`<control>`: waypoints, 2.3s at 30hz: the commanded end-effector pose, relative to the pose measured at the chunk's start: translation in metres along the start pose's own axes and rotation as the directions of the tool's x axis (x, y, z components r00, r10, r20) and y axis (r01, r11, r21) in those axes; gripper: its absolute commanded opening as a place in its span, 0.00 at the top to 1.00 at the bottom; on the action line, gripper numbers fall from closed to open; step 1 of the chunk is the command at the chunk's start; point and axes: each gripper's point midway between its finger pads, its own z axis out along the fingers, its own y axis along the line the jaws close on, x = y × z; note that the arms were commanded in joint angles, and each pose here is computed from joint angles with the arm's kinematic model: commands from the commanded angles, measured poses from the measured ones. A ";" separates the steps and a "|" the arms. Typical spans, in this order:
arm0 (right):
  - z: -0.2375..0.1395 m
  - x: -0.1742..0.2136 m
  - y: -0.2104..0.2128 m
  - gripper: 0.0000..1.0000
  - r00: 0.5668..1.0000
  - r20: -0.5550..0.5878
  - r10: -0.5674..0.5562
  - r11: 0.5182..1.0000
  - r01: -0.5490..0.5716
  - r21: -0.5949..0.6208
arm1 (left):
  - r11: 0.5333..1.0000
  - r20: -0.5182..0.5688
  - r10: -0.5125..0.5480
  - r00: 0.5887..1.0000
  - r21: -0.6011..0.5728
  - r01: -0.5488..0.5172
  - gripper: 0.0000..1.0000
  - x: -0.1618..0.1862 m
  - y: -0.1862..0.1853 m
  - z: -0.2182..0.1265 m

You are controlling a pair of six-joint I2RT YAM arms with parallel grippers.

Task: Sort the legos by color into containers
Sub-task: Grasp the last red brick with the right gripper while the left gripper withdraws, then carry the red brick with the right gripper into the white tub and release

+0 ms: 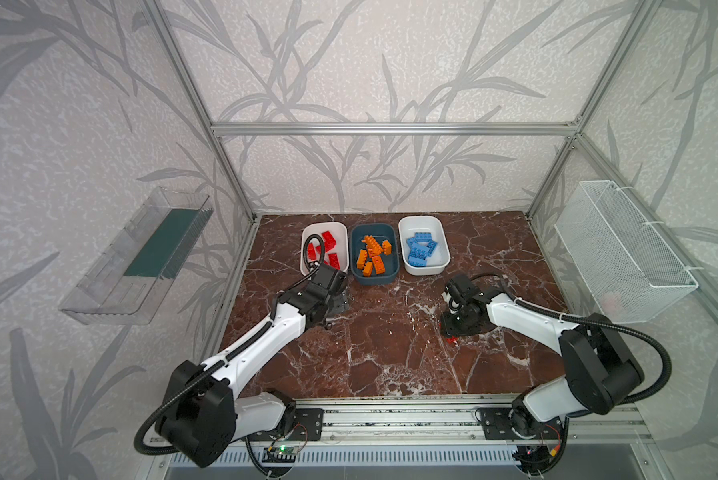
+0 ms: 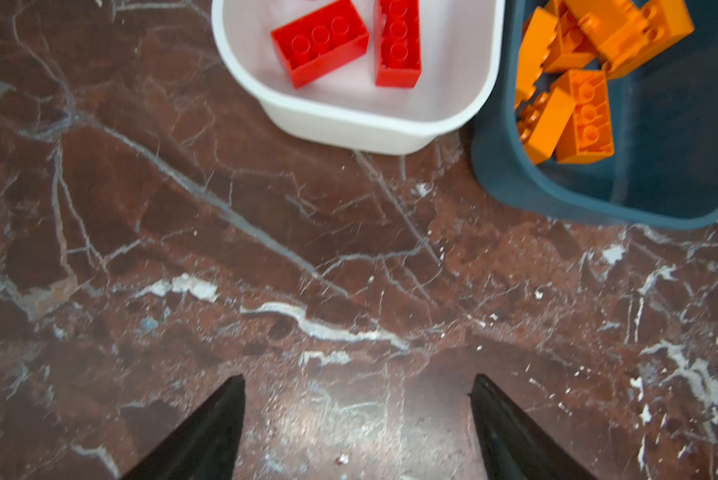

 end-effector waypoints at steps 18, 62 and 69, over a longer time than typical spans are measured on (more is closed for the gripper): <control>-0.033 -0.044 0.073 0.72 0.988 0.126 -0.086 0.992 0.097 -0.083 | 0.991 0.021 -0.116 0.993 0.064 0.114 0.15 0.046 0.039 -0.022; -0.023 -0.288 0.341 0.15 0.823 0.531 -0.199 0.761 0.472 -0.446 | 0.980 0.213 -0.171 0.962 -0.064 0.189 0.01 0.020 0.077 -0.041; -0.086 -0.292 0.346 0.05 0.757 0.618 -0.212 0.725 0.545 -0.420 | 0.965 0.291 -0.228 0.929 -0.057 0.254 0.01 0.013 0.088 -0.051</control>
